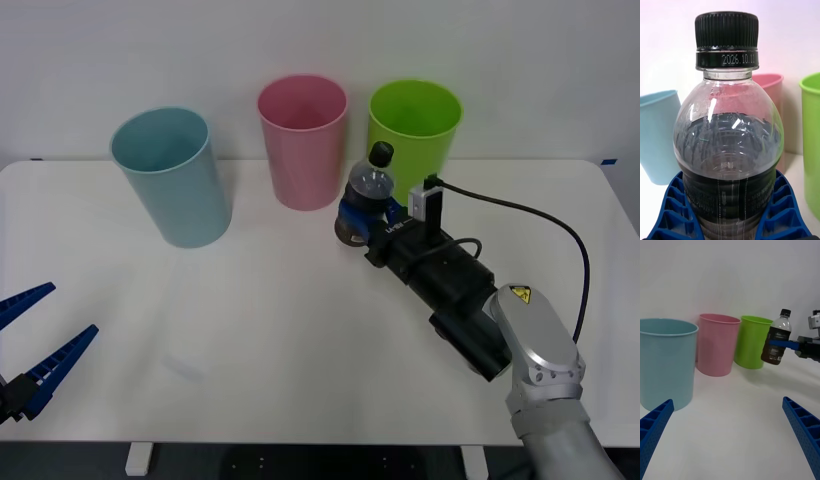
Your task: Grasp the object on the table and drop it into the matching bin: aluminum can to the light blue bin, PET bottle to the pink bin.
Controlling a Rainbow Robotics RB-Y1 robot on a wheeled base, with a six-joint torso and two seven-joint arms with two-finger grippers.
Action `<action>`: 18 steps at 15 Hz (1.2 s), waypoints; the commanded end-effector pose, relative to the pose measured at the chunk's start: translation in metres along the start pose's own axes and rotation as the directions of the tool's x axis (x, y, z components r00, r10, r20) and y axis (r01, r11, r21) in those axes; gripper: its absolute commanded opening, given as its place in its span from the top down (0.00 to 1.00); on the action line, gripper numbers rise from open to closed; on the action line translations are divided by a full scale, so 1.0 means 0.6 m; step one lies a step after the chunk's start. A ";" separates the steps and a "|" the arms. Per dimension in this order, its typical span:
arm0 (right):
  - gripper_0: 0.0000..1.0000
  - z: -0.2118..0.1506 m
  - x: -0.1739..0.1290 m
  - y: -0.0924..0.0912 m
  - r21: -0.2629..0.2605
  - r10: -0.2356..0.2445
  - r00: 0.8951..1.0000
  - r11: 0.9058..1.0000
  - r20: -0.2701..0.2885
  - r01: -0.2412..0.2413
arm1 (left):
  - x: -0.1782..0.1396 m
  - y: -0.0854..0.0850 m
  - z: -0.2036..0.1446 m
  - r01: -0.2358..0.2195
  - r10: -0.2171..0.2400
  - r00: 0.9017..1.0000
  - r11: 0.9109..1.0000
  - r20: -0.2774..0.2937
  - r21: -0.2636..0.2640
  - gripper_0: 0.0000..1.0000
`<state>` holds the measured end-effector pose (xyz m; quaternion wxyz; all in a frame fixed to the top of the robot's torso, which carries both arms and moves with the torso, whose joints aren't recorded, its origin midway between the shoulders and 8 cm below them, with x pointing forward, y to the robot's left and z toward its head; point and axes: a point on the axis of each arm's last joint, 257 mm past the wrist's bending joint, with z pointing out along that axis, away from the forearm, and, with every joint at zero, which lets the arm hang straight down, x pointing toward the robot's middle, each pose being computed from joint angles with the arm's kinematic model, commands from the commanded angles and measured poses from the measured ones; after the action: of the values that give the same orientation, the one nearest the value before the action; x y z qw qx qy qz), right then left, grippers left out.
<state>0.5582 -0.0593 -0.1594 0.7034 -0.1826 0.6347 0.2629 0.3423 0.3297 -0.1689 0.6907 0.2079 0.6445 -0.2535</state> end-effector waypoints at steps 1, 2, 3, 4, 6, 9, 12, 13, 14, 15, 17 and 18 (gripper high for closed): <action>1.00 -0.001 -0.050 0.008 -0.029 0.028 0.999 0.999 0.039 -0.027 | 0.000 0.000 0.000 0.000 0.000 1.000 1.000 0.000 0.000 0.00; 1.00 -0.002 -0.068 0.009 -0.039 0.038 0.998 0.999 0.053 -0.036 | 0.000 0.000 0.000 0.000 0.000 1.000 1.000 0.000 0.000 0.00; 1.00 -0.005 -0.088 0.010 -0.049 0.047 0.997 0.998 0.067 -0.044 | 0.000 0.000 0.000 0.000 0.000 1.000 1.000 0.000 0.000 0.00; 1.00 -0.006 -0.110 0.016 -0.069 0.049 0.996 0.997 0.079 -0.043 | 0.000 0.000 0.000 0.000 0.000 1.000 1.000 0.000 0.000 0.00; 1.00 -0.005 -0.146 0.025 -0.106 0.059 0.994 0.993 0.092 -0.049 | 0.000 0.000 0.000 0.000 0.000 1.000 1.000 0.000 0.000 0.00; 1.00 0.010 -0.193 0.030 -0.154 0.039 0.994 0.988 0.100 -0.023 | 0.000 0.000 0.000 0.000 0.000 1.000 1.000 0.000 0.000 0.00; 1.00 0.027 -0.233 0.026 -0.177 -0.010 0.994 0.984 0.111 0.030 | 0.000 0.000 0.000 0.000 0.000 1.000 1.000 0.000 0.000 0.00; 1.00 0.039 -0.244 0.025 -0.186 -0.022 0.994 0.982 0.111 0.042 | 0.000 0.000 0.000 0.000 0.000 1.000 1.000 0.000 0.000 0.00; 1.00 0.049 -0.250 0.022 -0.195 -0.031 0.994 0.980 0.105 0.051 | 0.000 0.000 0.000 0.000 0.000 1.000 1.000 0.000 0.000 0.00; 1.00 0.063 -0.257 0.020 -0.202 -0.038 0.994 0.978 0.102 0.058 | 0.000 0.000 0.000 0.000 0.000 1.000 1.000 0.000 0.000 0.00; 1.00 0.095 -0.270 0.011 -0.210 -0.047 0.995 0.976 0.091 0.066 | 0.000 0.000 0.000 0.000 0.000 1.000 1.000 0.000 0.000 0.00; 1.00 0.111 -0.276 0.005 -0.208 -0.052 0.995 0.976 0.085 0.068 | 0.000 0.000 0.000 0.000 0.000 1.000 1.000 0.000 0.000 0.00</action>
<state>0.5931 -0.0420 0.0105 0.7134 -0.2637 0.5672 0.3158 0.3423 0.3297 -0.1689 0.6907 0.2079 0.6446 -0.2535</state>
